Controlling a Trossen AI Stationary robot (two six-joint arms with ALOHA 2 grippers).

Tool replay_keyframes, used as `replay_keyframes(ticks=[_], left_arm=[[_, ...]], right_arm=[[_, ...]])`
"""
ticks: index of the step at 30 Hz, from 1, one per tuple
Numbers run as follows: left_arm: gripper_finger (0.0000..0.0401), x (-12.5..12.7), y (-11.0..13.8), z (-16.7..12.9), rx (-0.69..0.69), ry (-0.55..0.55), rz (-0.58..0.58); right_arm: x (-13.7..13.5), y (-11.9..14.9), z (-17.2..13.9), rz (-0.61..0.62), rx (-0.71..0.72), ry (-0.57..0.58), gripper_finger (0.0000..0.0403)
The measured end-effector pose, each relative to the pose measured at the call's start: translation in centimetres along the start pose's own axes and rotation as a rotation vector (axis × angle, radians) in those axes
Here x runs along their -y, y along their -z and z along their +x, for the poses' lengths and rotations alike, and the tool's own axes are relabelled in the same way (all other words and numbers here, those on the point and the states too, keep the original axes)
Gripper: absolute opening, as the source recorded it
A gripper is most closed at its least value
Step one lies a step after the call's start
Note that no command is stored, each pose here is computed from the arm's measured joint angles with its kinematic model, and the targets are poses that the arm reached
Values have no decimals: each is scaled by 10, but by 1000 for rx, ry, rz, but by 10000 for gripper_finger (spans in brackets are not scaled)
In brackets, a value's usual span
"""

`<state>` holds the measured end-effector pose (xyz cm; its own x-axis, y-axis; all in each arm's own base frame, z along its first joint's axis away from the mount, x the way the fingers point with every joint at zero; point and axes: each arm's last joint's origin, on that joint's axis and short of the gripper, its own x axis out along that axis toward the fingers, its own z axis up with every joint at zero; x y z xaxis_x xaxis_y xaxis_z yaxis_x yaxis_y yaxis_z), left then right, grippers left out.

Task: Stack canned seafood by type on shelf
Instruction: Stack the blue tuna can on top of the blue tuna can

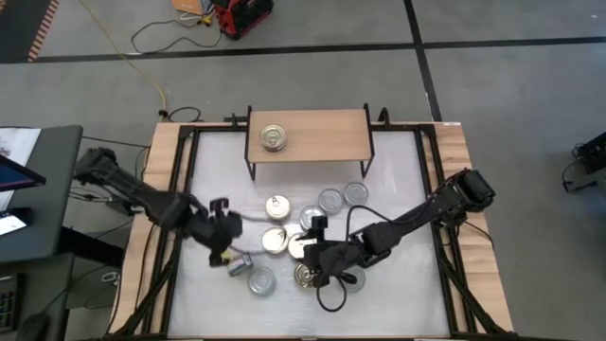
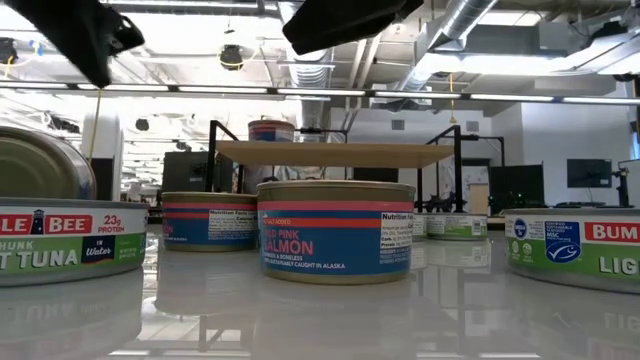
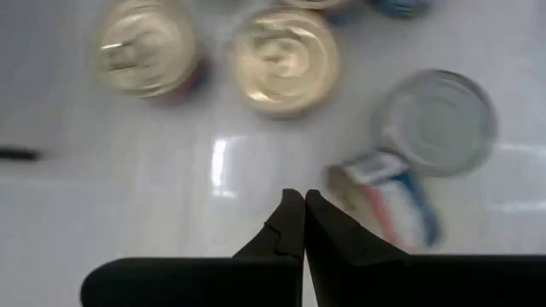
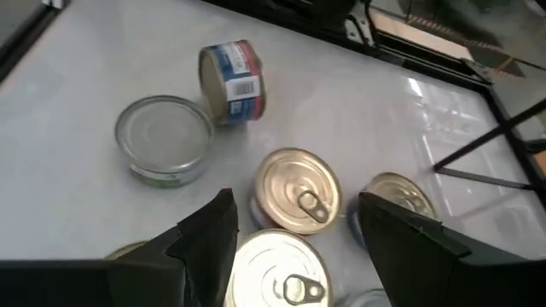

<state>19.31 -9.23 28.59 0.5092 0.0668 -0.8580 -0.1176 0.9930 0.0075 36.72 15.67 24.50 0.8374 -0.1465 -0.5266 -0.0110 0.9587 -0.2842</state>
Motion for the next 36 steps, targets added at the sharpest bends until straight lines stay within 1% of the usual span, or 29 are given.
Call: replay_keyframes(ticks=[2, 4, 7, 10, 12, 13, 15, 17, 19, 20, 25, 30, 33, 36], left_arm=[[0, -7, -4, -4, 41, 2, -45], [2, -9, -8, -8, 85, 21, -52], [23, -10, -9, -13, 129, 41, -67], [72, -3, -13, -15, 142, 155, -138], [115, 8, -14, -12, 117, 235, -167], [136, 14, -12, -8, 90, 251, -165], [178, 27, -7, 3, 26, 228, -133], [214, 36, 0, 15, -40, 156, -102], [242, 40, 4, 24, -65, 88, -109], [253, 42, 5, 28, -73, 71, -117], [307, 48, 4, 38, -87, 61, -181], [342, 55, 5, 57, -152, 42, -203], [349, 60, 5, 67, -167, 33, -214], [348, 60, 10, 76, -219, -18, -200]], right_arm=[[0, 0, 0, 12, -1, -27, 274], [-1, 0, 0, 12, -4, -42, 274], [0, 1, 1, 5, -11, -43, 274], [2, 2, 2, 4, -18, -39, 274], [3, 2, 2, -4, -25, -35, 274], [5, 3, 3, -6, -29, -31, 274], [7, 3, 4, -11, -33, -26, 274], [10, 3, 6, -10, -30, -20, 274], [12, 2, 7, -8, -31, -15, 274], [13, 3, 7, -8, -32, -14, 274], [14, 3, 8, -13, -33, -9, 274], [14, 2, 7, -22, -28, -9, 274], [13, 2, 7, -23, -28, -10, 274], [13, 2, 7, -25, -31, -11, 274]])
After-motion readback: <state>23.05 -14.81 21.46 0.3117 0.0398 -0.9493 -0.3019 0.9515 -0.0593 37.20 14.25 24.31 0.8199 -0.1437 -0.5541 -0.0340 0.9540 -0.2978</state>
